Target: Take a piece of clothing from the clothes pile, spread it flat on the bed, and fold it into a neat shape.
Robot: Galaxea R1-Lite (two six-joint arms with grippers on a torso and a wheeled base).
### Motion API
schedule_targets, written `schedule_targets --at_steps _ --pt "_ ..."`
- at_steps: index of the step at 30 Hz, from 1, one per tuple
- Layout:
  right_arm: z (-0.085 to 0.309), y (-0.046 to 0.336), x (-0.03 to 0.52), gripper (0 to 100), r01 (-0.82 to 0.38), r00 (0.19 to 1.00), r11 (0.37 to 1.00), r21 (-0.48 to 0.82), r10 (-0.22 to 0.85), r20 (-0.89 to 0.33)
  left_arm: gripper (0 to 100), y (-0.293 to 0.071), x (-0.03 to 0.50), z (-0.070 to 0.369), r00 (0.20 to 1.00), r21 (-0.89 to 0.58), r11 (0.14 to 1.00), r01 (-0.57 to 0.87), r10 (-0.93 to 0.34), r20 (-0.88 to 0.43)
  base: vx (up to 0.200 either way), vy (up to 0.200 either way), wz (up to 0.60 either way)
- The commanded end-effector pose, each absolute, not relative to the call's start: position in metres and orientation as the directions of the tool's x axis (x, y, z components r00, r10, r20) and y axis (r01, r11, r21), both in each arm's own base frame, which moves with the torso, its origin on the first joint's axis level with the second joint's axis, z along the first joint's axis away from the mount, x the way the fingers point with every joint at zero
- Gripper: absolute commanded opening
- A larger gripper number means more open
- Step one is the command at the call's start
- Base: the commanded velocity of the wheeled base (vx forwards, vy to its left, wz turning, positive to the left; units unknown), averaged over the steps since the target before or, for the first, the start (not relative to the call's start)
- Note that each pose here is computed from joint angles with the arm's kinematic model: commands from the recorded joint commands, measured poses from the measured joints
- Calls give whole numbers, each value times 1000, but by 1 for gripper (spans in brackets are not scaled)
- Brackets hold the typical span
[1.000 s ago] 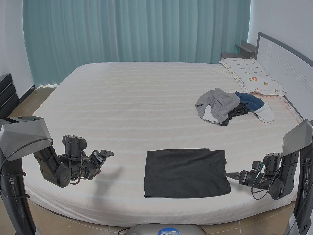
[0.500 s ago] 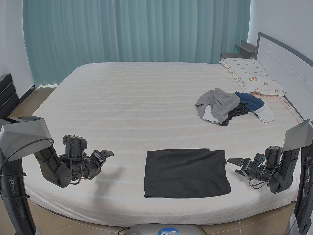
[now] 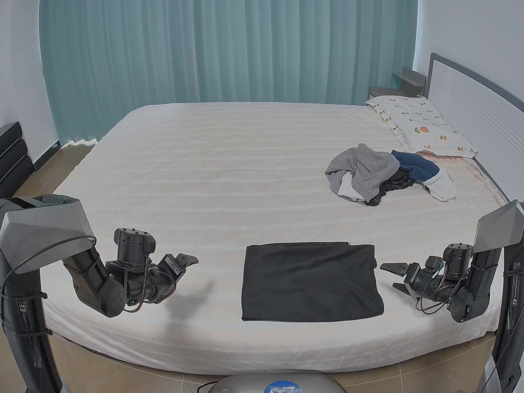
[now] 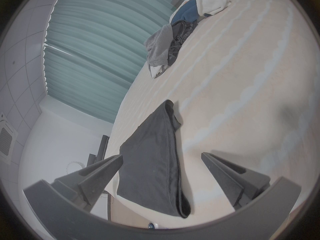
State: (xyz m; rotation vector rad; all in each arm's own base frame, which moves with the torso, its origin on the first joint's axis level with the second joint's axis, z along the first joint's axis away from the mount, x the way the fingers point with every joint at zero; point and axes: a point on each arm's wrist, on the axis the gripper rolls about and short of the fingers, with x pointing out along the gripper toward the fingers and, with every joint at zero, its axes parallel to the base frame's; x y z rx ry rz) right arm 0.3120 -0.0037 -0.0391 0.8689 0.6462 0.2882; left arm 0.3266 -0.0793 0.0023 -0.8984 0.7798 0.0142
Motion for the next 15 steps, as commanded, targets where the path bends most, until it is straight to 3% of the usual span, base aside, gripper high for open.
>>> schedule_targets --at_steps 1,2,15 --pt "-40 -4 312 100 21 774 623 782 485 -407 100 -80 328 3 732 -700 641 -316 -305 -609 0 0 0" --pt "-40 -4 312 100 21 774 623 782 485 -407 100 -81 329 4 735 -702 641 -311 -306 -605 0 0 0" --pt "-39 -4 313 100 16 776 622 783 486 -402 100 -88 333 4 738 -711 640 -292 -323 -593 0 -200 0"
